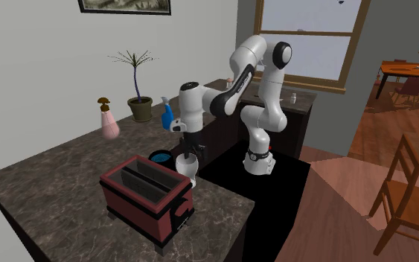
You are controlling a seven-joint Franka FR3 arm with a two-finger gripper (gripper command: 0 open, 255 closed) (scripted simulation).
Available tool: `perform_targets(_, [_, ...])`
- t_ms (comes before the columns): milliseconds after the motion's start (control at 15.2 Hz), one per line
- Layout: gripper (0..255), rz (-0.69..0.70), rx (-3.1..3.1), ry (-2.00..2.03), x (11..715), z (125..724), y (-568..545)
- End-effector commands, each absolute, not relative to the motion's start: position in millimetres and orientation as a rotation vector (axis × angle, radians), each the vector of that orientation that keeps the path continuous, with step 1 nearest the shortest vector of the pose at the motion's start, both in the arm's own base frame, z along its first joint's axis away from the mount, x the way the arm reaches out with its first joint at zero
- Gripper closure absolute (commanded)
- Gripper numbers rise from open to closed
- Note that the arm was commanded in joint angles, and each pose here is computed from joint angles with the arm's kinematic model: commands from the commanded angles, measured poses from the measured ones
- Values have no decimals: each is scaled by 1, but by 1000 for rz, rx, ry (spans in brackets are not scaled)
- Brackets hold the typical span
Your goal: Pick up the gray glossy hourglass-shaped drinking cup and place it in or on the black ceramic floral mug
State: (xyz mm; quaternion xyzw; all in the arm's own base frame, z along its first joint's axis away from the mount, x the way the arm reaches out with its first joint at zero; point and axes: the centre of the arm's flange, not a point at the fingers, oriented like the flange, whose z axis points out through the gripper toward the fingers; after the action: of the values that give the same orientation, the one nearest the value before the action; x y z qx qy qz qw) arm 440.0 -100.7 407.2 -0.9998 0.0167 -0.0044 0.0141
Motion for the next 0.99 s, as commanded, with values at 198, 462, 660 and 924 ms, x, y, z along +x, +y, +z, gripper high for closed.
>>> perform_targets(198, [0, -17, -3113, 51, 442, 381, -101])
perform_targets(462, [0, -17, -3113, 51, 443, 367, -101])
perform_targets(660, [0, -17, -3113, 51, 443, 367, -101])
perform_targets(924, [255, -17, -3113, 51, 443, 367, -101])
